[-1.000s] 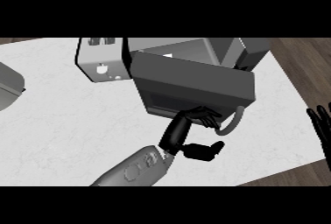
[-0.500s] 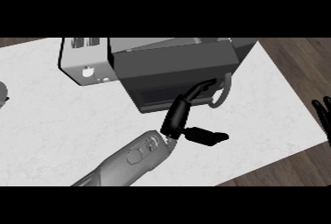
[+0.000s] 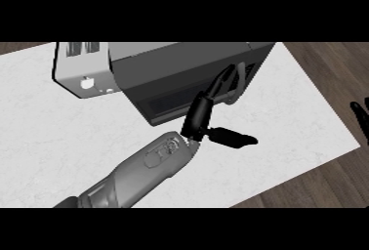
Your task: Pick up the milk, place it into the microwave and close the microwave
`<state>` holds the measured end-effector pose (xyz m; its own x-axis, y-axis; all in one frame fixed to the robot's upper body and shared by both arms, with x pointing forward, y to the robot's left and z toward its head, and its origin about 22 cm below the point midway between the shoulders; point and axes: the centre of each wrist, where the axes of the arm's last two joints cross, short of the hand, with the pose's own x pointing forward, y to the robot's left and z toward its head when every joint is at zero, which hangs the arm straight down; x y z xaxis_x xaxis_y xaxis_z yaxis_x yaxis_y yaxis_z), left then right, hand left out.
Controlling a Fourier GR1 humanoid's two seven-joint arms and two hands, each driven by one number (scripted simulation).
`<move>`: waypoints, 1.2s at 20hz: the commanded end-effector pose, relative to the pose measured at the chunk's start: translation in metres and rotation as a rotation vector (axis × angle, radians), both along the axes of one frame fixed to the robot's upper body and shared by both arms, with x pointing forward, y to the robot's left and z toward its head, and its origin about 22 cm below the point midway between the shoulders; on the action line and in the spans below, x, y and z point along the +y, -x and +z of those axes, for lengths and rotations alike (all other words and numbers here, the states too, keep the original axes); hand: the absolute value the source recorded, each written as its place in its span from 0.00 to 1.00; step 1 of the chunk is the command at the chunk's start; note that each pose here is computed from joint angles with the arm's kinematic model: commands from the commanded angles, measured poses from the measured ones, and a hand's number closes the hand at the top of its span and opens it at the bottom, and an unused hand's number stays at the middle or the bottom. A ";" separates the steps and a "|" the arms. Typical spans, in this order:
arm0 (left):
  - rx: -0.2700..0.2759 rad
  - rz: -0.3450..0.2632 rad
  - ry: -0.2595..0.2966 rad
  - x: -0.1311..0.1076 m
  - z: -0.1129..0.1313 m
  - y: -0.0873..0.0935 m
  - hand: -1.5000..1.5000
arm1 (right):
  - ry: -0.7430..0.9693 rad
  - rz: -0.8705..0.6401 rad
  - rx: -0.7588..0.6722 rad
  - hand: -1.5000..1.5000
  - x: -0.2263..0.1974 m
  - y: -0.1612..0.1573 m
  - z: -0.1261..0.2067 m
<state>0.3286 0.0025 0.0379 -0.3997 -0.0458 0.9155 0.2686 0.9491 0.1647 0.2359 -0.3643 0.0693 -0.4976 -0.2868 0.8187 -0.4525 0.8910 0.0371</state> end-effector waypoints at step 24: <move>-0.059 0.083 0.051 0.000 0.007 -0.021 0.00 | 0.012 0.075 -0.014 0.00 -0.015 -0.021 0.040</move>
